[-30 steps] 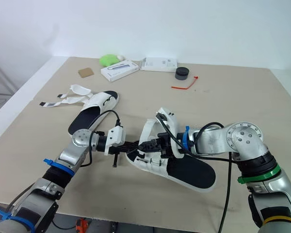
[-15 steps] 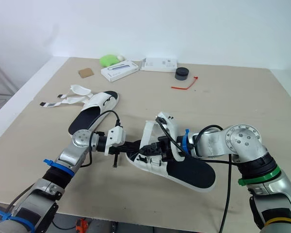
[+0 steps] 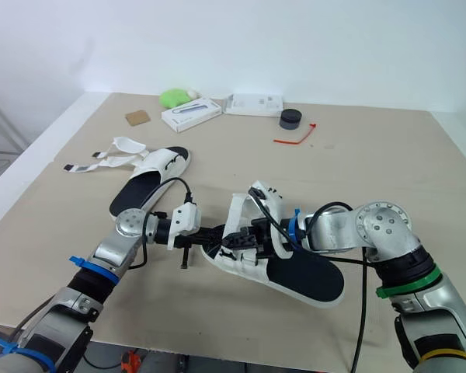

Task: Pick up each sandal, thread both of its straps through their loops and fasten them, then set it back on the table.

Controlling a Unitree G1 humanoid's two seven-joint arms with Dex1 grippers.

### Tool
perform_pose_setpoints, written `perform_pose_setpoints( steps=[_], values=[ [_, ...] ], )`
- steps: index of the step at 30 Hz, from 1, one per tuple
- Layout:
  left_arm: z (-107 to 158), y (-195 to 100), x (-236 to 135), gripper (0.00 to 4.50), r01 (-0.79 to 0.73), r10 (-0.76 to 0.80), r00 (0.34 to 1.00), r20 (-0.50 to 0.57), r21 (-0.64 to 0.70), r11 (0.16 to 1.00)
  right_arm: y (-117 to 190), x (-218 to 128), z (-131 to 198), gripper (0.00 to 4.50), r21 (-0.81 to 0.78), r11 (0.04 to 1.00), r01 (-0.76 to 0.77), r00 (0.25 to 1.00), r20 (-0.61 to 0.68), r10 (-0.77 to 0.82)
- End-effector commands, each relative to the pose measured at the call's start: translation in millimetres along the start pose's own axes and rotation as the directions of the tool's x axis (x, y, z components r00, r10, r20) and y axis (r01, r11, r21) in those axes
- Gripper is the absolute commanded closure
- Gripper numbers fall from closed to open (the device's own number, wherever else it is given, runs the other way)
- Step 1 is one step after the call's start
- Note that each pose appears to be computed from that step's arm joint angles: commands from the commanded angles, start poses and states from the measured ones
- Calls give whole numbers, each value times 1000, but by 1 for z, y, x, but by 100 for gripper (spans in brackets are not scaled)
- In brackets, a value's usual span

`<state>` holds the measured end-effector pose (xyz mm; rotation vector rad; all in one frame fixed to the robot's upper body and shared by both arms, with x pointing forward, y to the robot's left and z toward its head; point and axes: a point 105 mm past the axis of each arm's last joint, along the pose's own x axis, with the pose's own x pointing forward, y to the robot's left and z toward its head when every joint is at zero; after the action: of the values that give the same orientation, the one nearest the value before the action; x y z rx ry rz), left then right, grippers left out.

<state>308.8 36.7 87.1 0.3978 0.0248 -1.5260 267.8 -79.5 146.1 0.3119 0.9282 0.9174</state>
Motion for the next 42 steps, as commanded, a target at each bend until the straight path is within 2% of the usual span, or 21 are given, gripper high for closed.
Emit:
perform_pose_setpoints(
  steps=[1,42],
  values=[
    [-49,-39,10,450,111,-134,980,-148,-157,981,-9,7,-14,446,16,999,46,996,-72,-44],
    [-49,-39,10,450,109,-133,980,-149,-158,981,-9,8,-14,446,16,999,49,996,-74,-48]
  ],
)
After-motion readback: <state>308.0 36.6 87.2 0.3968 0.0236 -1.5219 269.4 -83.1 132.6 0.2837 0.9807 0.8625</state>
